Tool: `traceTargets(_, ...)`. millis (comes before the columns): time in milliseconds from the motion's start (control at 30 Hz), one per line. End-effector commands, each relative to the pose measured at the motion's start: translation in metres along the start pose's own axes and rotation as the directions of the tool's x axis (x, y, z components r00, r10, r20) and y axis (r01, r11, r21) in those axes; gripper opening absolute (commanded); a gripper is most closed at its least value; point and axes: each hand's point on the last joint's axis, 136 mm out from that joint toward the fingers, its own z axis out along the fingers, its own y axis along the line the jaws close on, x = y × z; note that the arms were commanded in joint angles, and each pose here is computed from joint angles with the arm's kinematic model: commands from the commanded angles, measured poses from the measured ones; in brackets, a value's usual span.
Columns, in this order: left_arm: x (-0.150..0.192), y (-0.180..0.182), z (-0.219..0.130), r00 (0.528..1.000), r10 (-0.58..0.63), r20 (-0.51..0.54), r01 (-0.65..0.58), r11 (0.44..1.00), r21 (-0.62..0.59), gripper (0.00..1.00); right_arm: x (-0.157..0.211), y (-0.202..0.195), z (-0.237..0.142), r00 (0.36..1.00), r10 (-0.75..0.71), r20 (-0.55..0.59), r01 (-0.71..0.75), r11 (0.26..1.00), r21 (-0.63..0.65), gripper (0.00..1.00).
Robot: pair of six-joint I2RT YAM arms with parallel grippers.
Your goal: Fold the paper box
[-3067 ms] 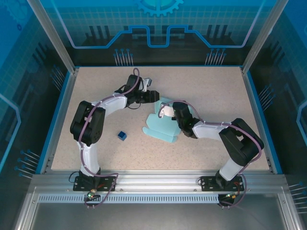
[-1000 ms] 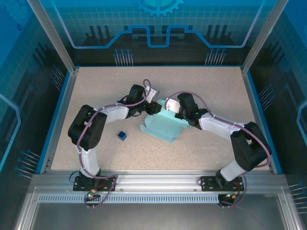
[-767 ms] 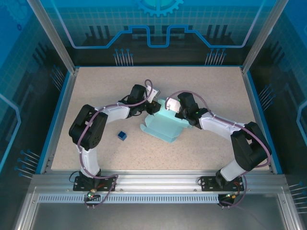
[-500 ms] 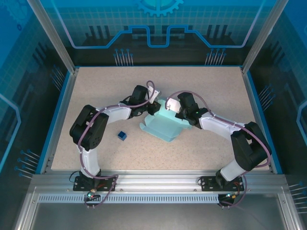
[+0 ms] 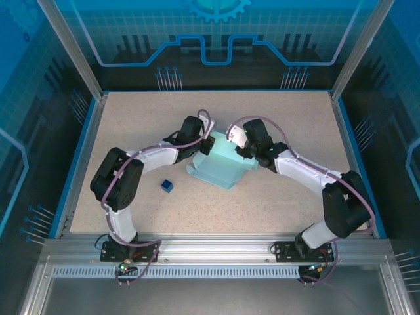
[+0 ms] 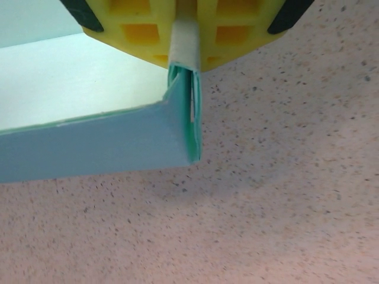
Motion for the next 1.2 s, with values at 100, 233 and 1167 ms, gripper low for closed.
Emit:
traceTargets(100, -0.009, 0.004, -0.025, 0.991, -0.134, 0.005, 0.134, 0.990, -0.040, 0.03, -0.040, 0.004, -0.051, 0.966, 0.244, 0.088, -0.234, 0.967, -0.104, 0.72)
traceTargets(233, -0.009, 0.001, -0.029, 0.988, -0.153, 0.002, 0.153, 0.988, -0.035, 0.03, -0.037, -0.008, -0.070, 0.908, 0.417, 0.050, -0.409, 0.904, -0.124, 0.75)
traceTargets(1167, -0.021, -0.005, -0.039, 0.989, -0.145, 0.028, 0.146, 0.988, -0.056, 0.03, -0.025, 0.029, -0.019, 0.593, 0.760, -0.267, -0.805, 0.566, -0.177, 0.62)
